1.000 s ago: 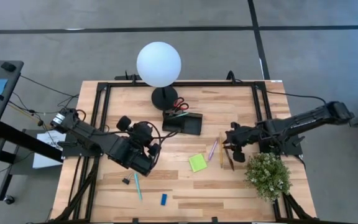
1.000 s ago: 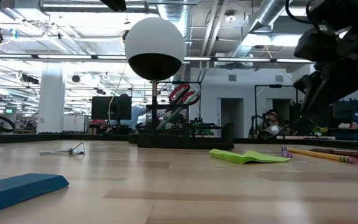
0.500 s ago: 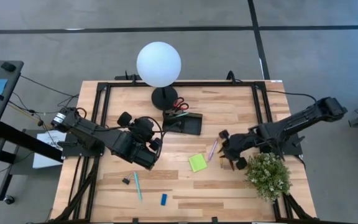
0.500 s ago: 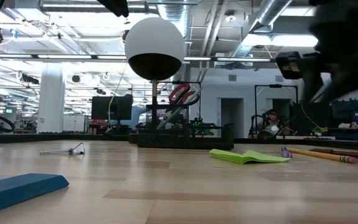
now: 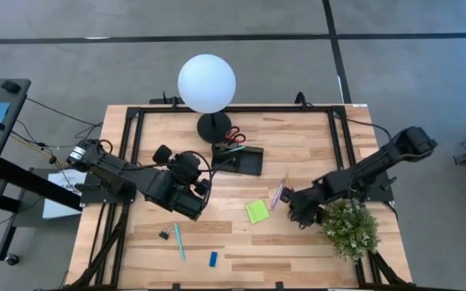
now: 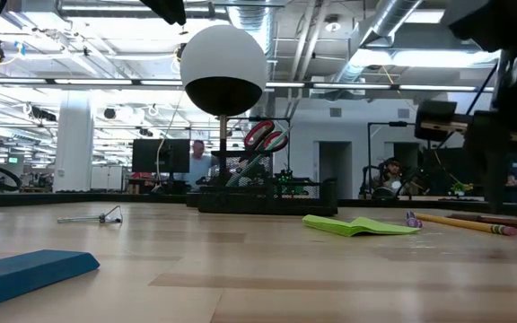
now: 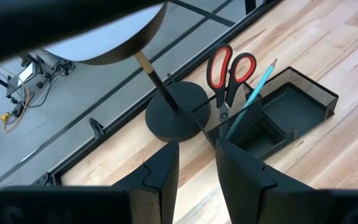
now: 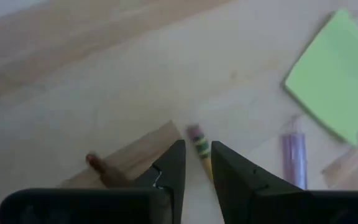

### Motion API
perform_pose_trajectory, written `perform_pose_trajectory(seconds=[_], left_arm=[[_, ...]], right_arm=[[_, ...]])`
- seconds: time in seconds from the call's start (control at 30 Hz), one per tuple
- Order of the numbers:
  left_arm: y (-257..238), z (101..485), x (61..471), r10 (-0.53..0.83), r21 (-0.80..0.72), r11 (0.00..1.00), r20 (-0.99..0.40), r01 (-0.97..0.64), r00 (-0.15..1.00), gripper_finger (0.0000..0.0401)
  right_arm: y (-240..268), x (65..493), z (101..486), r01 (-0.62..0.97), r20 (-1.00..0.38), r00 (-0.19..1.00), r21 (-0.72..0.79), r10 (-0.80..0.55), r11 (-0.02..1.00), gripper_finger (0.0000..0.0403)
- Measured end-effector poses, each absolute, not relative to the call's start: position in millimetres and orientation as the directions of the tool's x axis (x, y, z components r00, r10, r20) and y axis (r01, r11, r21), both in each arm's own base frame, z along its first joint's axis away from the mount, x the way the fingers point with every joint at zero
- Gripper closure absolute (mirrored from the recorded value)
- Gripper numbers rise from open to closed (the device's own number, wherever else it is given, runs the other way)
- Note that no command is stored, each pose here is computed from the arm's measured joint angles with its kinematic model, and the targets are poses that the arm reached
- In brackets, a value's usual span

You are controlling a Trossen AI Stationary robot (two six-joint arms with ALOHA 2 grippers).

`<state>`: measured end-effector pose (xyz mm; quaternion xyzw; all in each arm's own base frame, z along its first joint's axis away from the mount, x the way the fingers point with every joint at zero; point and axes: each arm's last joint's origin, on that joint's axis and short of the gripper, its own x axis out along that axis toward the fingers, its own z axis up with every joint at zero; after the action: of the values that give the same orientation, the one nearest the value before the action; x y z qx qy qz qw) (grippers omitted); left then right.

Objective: Pick and place office supplies into organizer
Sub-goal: Put the yellow pencil into the desk organizer

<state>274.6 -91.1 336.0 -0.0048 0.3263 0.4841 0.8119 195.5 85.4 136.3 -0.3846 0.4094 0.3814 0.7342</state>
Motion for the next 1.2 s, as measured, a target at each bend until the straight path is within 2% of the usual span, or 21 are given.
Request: perform_pose_trajectory(seconds=[0.13, 0.23, 0.63, 0.97, 1.2], left_arm=[[-91, 336, 275, 0.783, 0.309, 0.531, -0.535, -0.789, 0.318, 0.0301], [-91, 336, 275, 0.783, 0.308, 0.532, -0.535, -0.789, 0.318, 0.0301], [-91, 336, 275, 0.779, 0.313, 0.536, -0.542, -0.784, 0.316, 0.0301], [-91, 336, 274, 0.774, 0.321, 0.543, -0.55, -0.776, 0.314, 0.0301], [-92, 335, 274, 0.756, 0.315, 0.553, -0.579, -0.771, 0.305, 0.0301]], right_arm=[[91, 203, 138, -0.88, -0.895, 0.37, -0.251, 0.249, 0.404, 0.0332], [94, 210, 135, -0.869, -0.903, 0.355, -0.225, 0.24, 0.441, 0.0332], [103, 230, 129, -0.86, -0.945, 0.306, -0.222, 0.115, 0.46, 0.0331], [90, 239, 130, -0.824, -0.939, 0.332, -0.245, 0.086, 0.51, 0.0331], [80, 246, 131, -0.817, -0.925, 0.369, -0.276, 0.091, 0.506, 0.0333]])
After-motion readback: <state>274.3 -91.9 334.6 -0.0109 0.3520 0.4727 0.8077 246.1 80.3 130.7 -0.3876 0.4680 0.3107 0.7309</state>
